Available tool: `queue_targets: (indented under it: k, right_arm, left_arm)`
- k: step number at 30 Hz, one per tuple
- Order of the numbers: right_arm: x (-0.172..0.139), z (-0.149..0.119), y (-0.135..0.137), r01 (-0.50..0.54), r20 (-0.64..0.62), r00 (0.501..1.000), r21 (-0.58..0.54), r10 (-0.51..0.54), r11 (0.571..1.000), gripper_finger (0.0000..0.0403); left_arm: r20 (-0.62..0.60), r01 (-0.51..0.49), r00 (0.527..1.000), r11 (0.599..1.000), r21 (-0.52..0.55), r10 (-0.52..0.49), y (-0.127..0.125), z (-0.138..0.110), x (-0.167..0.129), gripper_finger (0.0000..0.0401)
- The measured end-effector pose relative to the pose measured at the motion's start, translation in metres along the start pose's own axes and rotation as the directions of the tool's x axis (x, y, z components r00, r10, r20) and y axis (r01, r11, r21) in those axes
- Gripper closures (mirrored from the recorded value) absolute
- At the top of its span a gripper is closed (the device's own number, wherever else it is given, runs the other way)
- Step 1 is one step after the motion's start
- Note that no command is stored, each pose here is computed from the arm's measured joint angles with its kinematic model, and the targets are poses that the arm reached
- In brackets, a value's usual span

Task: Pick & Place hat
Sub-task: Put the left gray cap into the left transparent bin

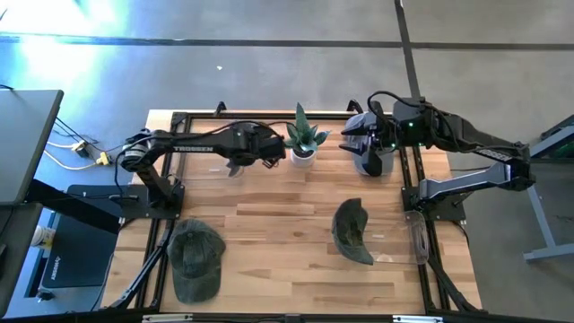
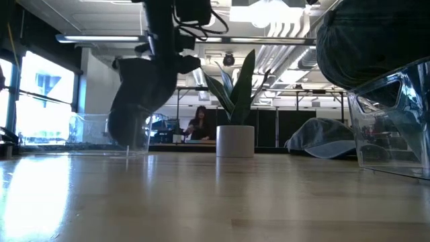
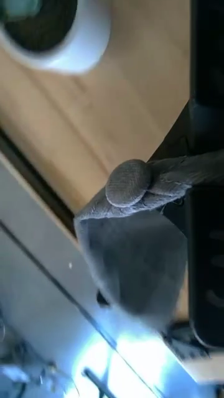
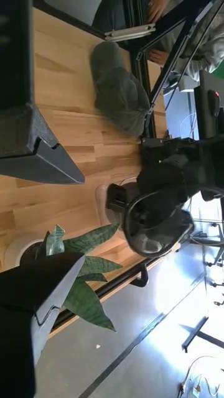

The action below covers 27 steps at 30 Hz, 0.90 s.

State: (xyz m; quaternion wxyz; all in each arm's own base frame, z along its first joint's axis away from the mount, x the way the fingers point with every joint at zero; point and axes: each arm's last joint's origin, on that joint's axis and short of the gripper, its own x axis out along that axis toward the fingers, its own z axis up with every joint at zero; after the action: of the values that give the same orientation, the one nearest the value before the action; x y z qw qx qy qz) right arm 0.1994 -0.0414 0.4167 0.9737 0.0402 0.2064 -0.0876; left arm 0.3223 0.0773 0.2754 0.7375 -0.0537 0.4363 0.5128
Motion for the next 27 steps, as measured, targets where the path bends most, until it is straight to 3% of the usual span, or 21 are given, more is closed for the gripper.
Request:
queue_targets:
  k: [7,19,27]
  right_arm:
    - [0.0,0.0,0.0,0.0,-0.002,1.0,0.0,0.0,1.0,0.0219]
    - [0.0,0.0,0.0,-0.001,-0.003,1.0,-0.003,0.001,1.0,0.0219]
    - [0.0,0.0,0.0,-0.001,-0.003,1.0,-0.003,0.001,1.0,0.0219]
  left_arm:
    - [-0.057,0.121,0.991,0.99,0.076,-0.117,-0.017,-0.001,0.011,0.037]
    - [-0.16,0.129,0.982,0.978,0.166,-0.103,-0.012,-0.01,0.011,0.0263]
    - [-0.155,0.24,0.961,0.968,0.072,-0.227,-0.017,-0.005,0.008,0.0233]
